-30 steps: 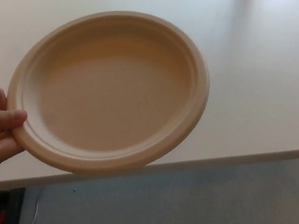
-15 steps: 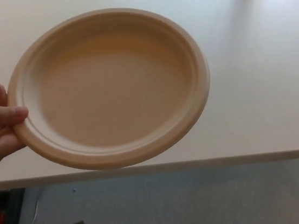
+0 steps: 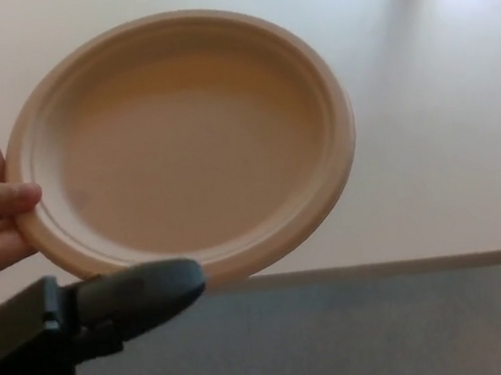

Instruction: A person passes a plate to the robot and the robot grabs it with its left hand and places it at the centre of the table infront of it

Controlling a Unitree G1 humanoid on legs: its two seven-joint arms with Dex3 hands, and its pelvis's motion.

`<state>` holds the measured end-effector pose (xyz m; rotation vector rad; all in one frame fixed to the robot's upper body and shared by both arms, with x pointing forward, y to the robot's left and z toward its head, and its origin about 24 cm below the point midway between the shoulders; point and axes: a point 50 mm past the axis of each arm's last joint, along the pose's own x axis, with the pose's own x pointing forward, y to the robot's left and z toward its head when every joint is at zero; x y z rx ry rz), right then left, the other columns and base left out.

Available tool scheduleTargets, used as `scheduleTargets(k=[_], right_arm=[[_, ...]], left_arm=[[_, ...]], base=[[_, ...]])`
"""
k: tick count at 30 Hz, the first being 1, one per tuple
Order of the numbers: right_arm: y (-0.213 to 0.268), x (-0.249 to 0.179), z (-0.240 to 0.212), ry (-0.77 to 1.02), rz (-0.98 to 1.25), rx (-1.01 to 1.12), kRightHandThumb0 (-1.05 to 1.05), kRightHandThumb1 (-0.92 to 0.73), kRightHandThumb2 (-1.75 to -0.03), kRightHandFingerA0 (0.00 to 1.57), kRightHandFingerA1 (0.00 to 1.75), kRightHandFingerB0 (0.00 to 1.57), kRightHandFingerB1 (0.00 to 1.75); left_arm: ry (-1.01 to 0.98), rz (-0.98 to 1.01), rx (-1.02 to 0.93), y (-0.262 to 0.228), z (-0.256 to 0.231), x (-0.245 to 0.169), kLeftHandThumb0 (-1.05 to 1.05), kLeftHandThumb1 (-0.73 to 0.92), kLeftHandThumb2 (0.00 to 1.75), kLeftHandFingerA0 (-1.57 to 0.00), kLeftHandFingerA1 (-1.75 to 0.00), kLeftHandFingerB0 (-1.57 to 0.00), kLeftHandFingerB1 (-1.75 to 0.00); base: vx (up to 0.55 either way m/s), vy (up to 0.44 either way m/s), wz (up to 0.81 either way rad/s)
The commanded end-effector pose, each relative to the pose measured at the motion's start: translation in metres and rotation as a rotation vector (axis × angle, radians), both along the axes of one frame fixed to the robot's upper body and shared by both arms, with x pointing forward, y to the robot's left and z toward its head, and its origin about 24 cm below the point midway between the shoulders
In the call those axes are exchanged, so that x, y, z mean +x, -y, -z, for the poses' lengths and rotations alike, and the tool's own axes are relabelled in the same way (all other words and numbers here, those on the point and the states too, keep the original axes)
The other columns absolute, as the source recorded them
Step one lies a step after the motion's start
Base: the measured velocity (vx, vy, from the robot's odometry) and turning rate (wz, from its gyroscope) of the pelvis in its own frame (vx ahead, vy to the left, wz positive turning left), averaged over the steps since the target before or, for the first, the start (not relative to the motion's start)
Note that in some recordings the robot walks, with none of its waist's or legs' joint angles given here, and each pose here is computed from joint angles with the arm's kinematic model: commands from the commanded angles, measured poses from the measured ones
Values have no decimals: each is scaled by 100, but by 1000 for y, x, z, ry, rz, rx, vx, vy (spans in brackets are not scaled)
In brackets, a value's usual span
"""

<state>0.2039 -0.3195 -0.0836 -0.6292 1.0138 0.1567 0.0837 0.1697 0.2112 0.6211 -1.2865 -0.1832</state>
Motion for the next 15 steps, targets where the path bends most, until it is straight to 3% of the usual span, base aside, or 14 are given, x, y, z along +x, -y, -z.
scheduleTargets(k=[1, 7, 8, 9, 15], right_arm=[[9, 3, -7, -14, -6, -25, -44, -64, -59, 58, 61, 31, 39], [8, 6, -8, -15, -4, -23, -44, -65, -58, 57, 60, 31, 39], [8, 9, -10, -10, -5, -26, -44, -64, -58, 56, 61, 30, 39], [8, 10, -11, -8, -6, -24, -44, -64, -59, 54, 61, 29, 40], [8, 10, -11, -9, -2, -12, -43, -63, -59, 55, 63, 30, 42]], left_arm=[[1, -116, 74, -5, -7, 9, -33, 49, 55, -29, -33, -41, -35], [-13, -215, 118, -11, -9, 19, -35, 55, 58, -22, -32, -37, -34], [4, -255, 127, -13, -7, 26, -42, 45, 67, -19, -39, -28, -39], [9, -299, 153, -14, -6, 32, -41, 47, 64, -20, -38, -22, -36], [-77, -405, 257, -17, 3, 44, -45, 52, 66, -20, -37, -20, -35]], base=[[0, 0, 0], [0, 0, 0], [0, 0, 0], [0, 0, 0], [0, 0, 0]])
